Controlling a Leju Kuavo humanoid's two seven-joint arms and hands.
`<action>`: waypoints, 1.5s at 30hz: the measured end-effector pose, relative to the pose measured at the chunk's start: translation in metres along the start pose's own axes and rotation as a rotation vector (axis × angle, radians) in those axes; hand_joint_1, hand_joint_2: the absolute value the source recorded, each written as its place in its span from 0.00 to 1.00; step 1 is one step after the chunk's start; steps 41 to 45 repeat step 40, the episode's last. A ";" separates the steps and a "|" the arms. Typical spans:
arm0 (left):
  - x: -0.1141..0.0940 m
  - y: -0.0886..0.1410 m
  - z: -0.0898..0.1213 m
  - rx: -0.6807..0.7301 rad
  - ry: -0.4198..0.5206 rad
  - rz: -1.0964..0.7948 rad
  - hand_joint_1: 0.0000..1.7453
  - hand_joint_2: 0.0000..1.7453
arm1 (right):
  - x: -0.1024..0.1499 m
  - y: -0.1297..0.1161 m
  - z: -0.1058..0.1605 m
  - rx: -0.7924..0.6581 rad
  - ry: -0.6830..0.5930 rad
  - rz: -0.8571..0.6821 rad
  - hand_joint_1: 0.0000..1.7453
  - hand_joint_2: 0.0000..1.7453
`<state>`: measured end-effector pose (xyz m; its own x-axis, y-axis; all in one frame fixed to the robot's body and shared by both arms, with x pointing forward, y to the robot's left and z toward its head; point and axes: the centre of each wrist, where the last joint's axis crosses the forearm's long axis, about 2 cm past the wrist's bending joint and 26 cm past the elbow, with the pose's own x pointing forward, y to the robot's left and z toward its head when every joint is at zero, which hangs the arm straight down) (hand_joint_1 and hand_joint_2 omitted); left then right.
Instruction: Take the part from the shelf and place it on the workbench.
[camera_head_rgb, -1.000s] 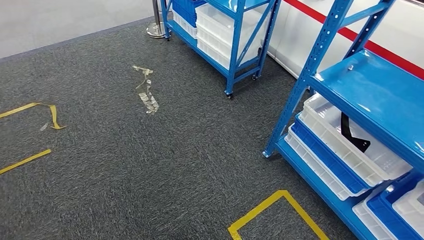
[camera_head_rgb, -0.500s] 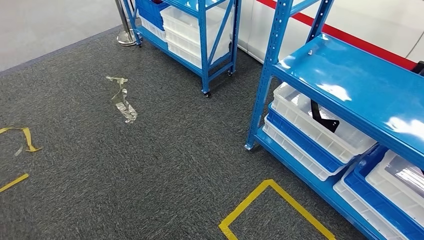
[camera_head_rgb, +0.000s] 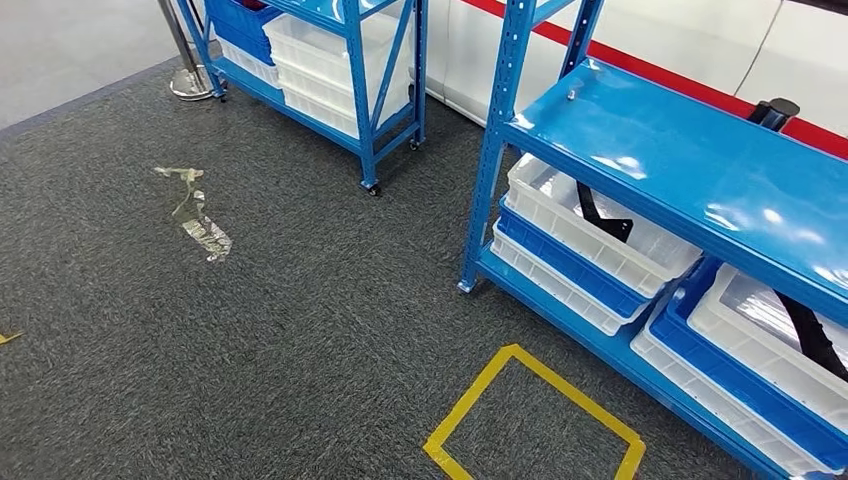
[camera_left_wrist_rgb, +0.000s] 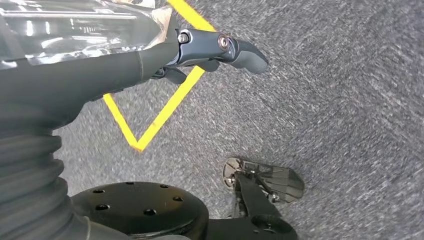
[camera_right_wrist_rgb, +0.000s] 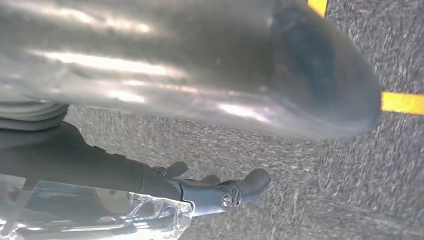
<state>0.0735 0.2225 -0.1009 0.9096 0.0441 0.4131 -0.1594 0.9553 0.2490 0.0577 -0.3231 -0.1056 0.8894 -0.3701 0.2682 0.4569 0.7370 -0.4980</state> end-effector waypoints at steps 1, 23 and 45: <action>-0.001 0.000 0.000 0.000 0.002 0.000 0.00 1.00 | 0.000 -0.001 0.000 -0.002 0.000 0.002 0.00 0.00; -0.010 0.002 0.002 0.012 0.013 0.020 0.00 1.00 | 0.002 -0.003 -0.002 -0.002 -0.014 0.024 0.00 0.00; -0.009 0.002 0.002 0.005 0.010 0.016 0.00 1.00 | 0.002 -0.002 -0.001 -0.002 -0.010 0.015 0.00 0.00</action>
